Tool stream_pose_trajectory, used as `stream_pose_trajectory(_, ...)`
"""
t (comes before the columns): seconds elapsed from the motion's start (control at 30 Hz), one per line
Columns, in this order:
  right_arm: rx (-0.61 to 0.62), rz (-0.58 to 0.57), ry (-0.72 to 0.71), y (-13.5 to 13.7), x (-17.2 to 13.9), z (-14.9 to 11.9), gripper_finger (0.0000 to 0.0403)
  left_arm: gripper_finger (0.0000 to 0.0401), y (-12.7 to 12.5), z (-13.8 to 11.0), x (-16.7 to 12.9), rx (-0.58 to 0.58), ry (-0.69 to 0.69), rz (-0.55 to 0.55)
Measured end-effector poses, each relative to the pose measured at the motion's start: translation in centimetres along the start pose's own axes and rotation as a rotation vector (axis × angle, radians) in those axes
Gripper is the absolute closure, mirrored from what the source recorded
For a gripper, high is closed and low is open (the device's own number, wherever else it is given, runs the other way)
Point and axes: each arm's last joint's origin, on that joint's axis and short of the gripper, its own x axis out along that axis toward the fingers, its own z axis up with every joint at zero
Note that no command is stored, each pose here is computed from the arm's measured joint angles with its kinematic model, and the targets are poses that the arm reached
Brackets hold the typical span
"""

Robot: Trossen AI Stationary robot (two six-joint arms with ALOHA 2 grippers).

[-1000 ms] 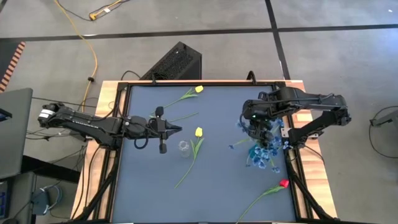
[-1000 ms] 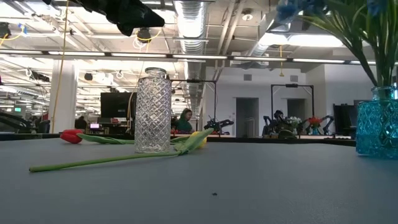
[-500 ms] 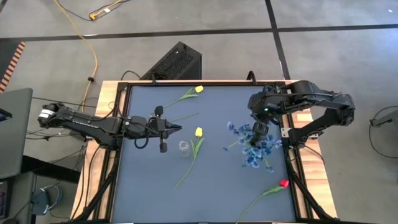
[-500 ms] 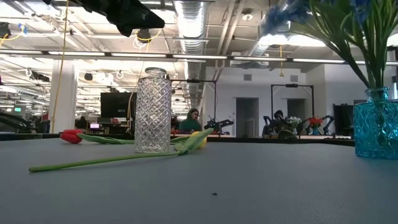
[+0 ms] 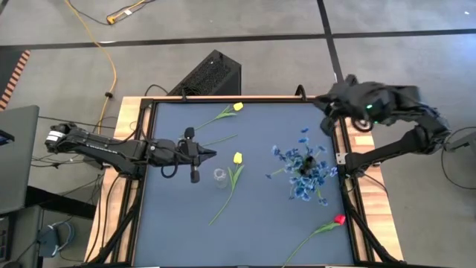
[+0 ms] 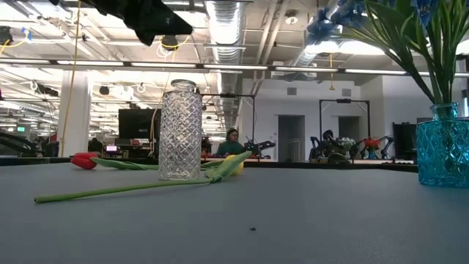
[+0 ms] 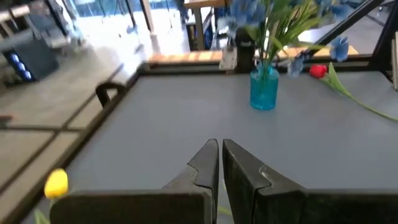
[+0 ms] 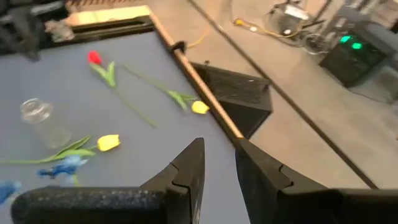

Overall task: Sort flowers into vase by color
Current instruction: Put the top yellow flower into the transparent vase

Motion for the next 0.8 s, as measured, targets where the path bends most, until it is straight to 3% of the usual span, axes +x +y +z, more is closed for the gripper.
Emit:
stream_pose_trajectory(0.13, 0.070, -0.041, -0.026, -1.7, -1.4, -1.4, 0.0287, 0.0390, 0.1, -0.8, 0.0, -0.057, 0.075, 0.024)
stream_pose_trajectory(0.27, 0.112, -0.070, -0.034, -2.3, -1.3, -3.4, 0.0287, 0.0390, 1.0, -1.9, -0.1, -0.186, 0.157, 0.232)
stream_pose_trajectory(0.4, 0.135, -0.087, -0.063, -1.9, 0.5, -5.1, 0.0287, 0.0380, 2.8, -3.0, 0.2, -0.222, 0.268, 0.293)
stream_pose_trajectory(0.63, 0.049, -0.093, -0.026, -0.5, 4.8, -7.6, 0.0287, 0.0342, 8.9, -4.1, 2.2, -0.248, 0.319, 0.321)
stream_pose_trajectory(0.8, 0.036, -0.085, 0.029, -0.4, 6.0, -8.8, 0.0287, 0.0312, 14.6, -6.8, 3.5, -0.305, 0.391, 0.327)
